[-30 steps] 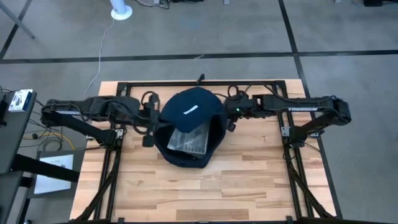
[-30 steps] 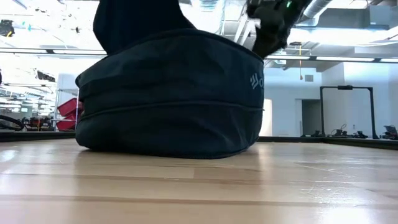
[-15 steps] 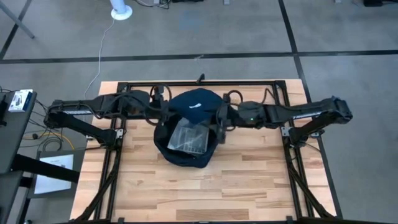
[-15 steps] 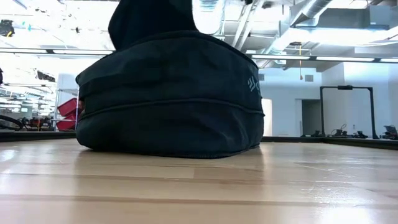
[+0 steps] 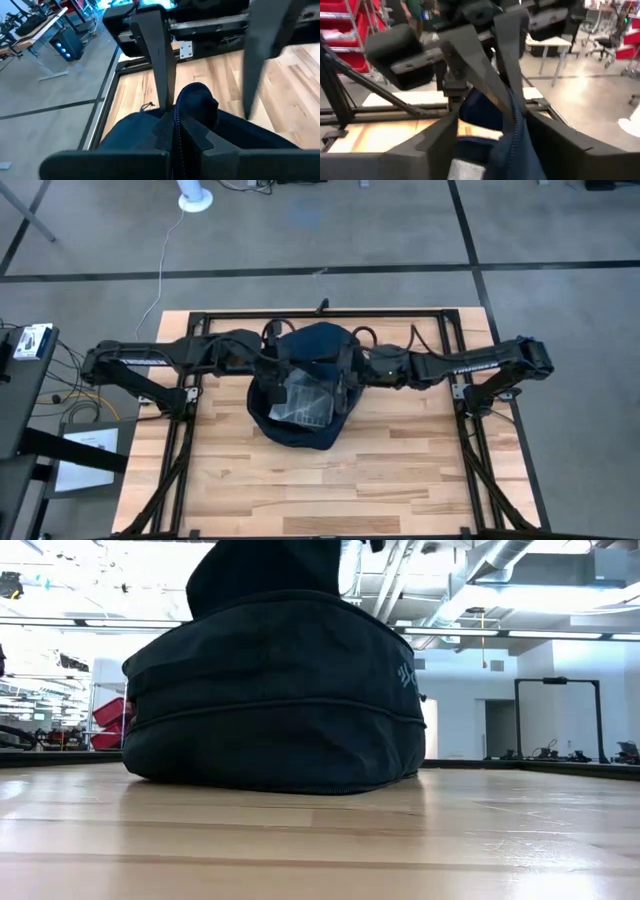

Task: Unpack backpack
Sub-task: Open the dark blue backpack

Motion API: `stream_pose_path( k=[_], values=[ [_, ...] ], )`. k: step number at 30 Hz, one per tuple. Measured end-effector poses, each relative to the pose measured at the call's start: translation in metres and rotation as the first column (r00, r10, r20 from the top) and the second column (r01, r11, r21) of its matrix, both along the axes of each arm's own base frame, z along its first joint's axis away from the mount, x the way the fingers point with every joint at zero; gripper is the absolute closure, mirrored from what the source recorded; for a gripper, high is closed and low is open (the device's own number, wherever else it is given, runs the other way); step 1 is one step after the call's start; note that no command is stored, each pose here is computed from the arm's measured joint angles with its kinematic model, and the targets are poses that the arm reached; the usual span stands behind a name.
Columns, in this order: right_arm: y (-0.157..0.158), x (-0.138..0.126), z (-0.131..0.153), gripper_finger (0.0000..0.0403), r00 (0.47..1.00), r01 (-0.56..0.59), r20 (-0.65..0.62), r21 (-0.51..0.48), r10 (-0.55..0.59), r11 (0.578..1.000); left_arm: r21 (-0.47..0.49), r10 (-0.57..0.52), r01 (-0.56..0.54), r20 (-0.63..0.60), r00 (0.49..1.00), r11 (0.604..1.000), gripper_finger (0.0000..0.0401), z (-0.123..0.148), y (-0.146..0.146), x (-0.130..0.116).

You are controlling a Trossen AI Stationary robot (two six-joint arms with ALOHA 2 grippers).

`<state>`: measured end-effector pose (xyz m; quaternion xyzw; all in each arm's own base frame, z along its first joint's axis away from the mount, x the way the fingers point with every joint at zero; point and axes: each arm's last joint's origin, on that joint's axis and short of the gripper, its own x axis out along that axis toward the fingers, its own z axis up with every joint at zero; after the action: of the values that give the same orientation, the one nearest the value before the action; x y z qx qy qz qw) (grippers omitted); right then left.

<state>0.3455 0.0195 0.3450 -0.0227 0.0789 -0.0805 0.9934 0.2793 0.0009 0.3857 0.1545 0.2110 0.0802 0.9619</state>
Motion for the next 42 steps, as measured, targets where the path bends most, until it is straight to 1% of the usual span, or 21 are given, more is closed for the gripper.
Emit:
stream_pose_path(
  k=[2, 5, 6, 7, 11, 14, 16, 21, 23, 25, 26, 29, 30, 32, 34, 37, 39, 42],
  values=[
    [0.0, 0.0, -0.001, 0.0247, 1.0, 0.003, -0.01, 0.005, -0.003, 1.0, -0.001, -0.001, 0.001, -0.001, 1.0, 1.0, 0.0401, -0.001, 0.0, 0.001],
    [-0.003, 0.0, -0.001, 0.0344, 1.0, 0.016, -0.022, 0.016, -0.016, 1.0, -0.031, 0.012, -0.011, 0.022, 1.0, 0.999, 0.0401, 0.0, -0.001, 0.002],
    [-0.004, -0.001, -0.001, 0.037, 1.0, 0.018, -0.026, 0.016, -0.017, 1.0, -0.032, 0.013, -0.012, 0.029, 1.0, 0.999, 0.04, 0.001, 0.0, 0.002],
    [-0.005, -0.001, -0.001, 0.0383, 0.999, 0.022, -0.03, 0.015, -0.021, 1.0, -0.028, 0.012, -0.011, 0.033, 0.999, 1.0, 0.0398, 0.002, 0.0, 0.001],
    [-0.005, -0.002, -0.003, 0.0381, 0.999, 0.024, -0.049, 0.041, -0.022, 0.999, -0.014, 0.014, -0.013, 0.03, 0.999, 1.0, 0.0369, 0.002, 0.0, 0.0],
    [-0.004, -0.001, -0.01, 0.0393, 0.995, 0.014, -0.095, 0.042, -0.01, 0.999, -0.009, 0.016, -0.015, 0.048, 0.999, 1.0, 0.0337, 0.005, 0.0, 0.0],
    [-0.003, -0.001, -0.013, 0.04, 0.993, 0.013, -0.116, 0.041, -0.008, 0.999, -0.009, 0.019, -0.019, 0.043, 0.999, 1.0, 0.0311, 0.005, 0.0, -0.001],
    [-0.004, -0.002, -0.013, 0.0402, 0.992, 0.015, -0.128, 0.039, -0.009, 0.999, -0.03, 0.036, -0.035, 0.038, 0.999, 0.999, 0.0235, 0.003, 0.0, -0.001],
    [-0.004, -0.002, -0.014, 0.0402, 0.991, 0.016, -0.133, 0.039, -0.01, 0.999, -0.037, 0.071, -0.07, 0.023, 0.997, 0.997, 0.0209, 0.002, 0.001, -0.002],
    [-0.004, -0.002, -0.013, 0.0402, 0.991, 0.016, -0.131, 0.038, -0.011, 0.999, -0.035, 0.104, -0.105, -0.031, 0.994, 0.994, 0.0193, -0.001, 0.002, -0.01],
    [-0.004, -0.003, -0.013, 0.0402, 0.991, 0.017, -0.134, 0.038, -0.012, 0.999, -0.043, 0.15, -0.152, -0.049, 0.987, 0.987, 0.019, -0.001, 0.003, -0.015],
    [-0.007, -0.002, -0.014, 0.0402, 0.99, 0.026, -0.14, 0.032, -0.021, 0.999, -0.047, 0.331, -0.337, -0.108, 0.938, 0.94, 0.0189, 0.0, 0.007, -0.041],
    [-0.01, -0.002, -0.013, 0.0402, 0.991, 0.031, -0.131, 0.027, -0.027, 0.999, -0.056, 0.364, -0.373, -0.125, 0.923, 0.926, 0.0191, 0.001, 0.008, -0.05],
    [-0.016, -0.001, -0.008, 0.0402, 0.993, 0.046, -0.105, 0.007, -0.045, 0.999, -0.098, 0.382, -0.399, -0.155, 0.911, 0.912, 0.0192, 0.002, 0.007, -0.066],
    [-0.025, -0.001, 0.002, 0.0403, 0.993, 0.092, -0.078, -0.019, -0.093, 0.996, -0.16, 0.34, -0.366, -0.169, 0.925, 0.917, 0.0192, 0.005, 0.002, -0.078],
    [-0.045, -0.002, 0.024, 0.0403, 0.973, 0.229, -0.015, -0.076, -0.231, 0.97, -0.227, 0.239, -0.277, -0.179, 0.954, 0.934, 0.0193, 0.008, -0.009, -0.087],
    [-0.06, -0.005, 0.038, 0.0403, 0.938, 0.344, 0.012, -0.129, -0.345, 0.93, -0.243, 0.191, -0.235, -0.192, 0.963, 0.941, 0.0193, 0.006, -0.017, -0.088],
    [-0.084, -0.012, 0.051, 0.0403, 0.859, 0.502, 0.005, -0.195, -0.511, 0.843, -0.246, 0.149, -0.201, -0.213, 0.965, 0.948, 0.0193, -0.008, -0.026, -0.084]
  ],
)
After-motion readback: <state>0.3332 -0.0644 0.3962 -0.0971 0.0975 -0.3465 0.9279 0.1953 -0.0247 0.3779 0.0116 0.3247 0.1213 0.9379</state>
